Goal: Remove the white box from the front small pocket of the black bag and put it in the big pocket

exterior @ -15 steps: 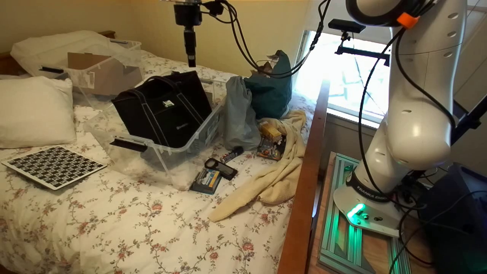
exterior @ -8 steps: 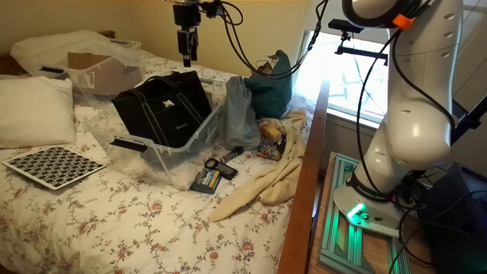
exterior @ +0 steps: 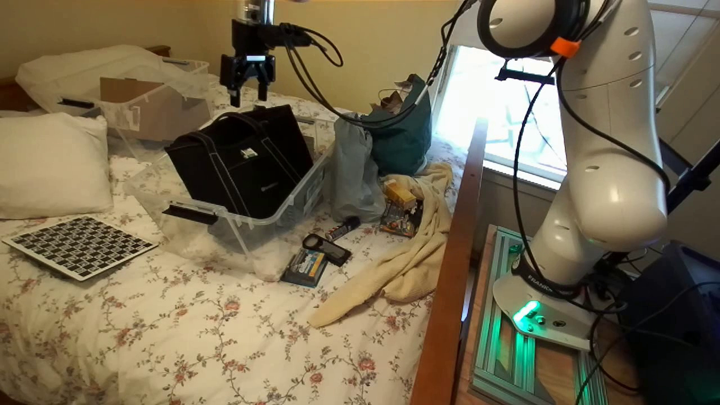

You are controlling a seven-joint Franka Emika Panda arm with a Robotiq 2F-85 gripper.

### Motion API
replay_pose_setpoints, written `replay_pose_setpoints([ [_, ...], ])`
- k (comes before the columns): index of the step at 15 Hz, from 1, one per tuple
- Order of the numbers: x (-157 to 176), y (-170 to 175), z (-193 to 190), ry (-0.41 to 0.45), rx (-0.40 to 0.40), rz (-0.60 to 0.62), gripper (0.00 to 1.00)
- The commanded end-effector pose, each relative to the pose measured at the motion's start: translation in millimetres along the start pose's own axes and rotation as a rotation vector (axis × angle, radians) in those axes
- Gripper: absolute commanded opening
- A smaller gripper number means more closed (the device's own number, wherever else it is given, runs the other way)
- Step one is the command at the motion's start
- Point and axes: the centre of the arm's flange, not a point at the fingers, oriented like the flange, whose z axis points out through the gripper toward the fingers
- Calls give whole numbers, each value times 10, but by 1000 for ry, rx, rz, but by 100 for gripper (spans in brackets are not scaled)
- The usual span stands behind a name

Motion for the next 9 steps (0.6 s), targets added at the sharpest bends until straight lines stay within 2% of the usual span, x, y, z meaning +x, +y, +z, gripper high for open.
replay_pose_setpoints([
  [1, 247, -45, 94, 165, -18, 119, 100],
  [3, 336, -23, 150, 266, -56, 167, 100],
  [5, 380, 20, 174, 304, -68, 187, 100],
  [6, 336, 40, 127, 263, -38, 149, 100],
  [9, 346, 54, 168, 265, -40, 152, 100],
])
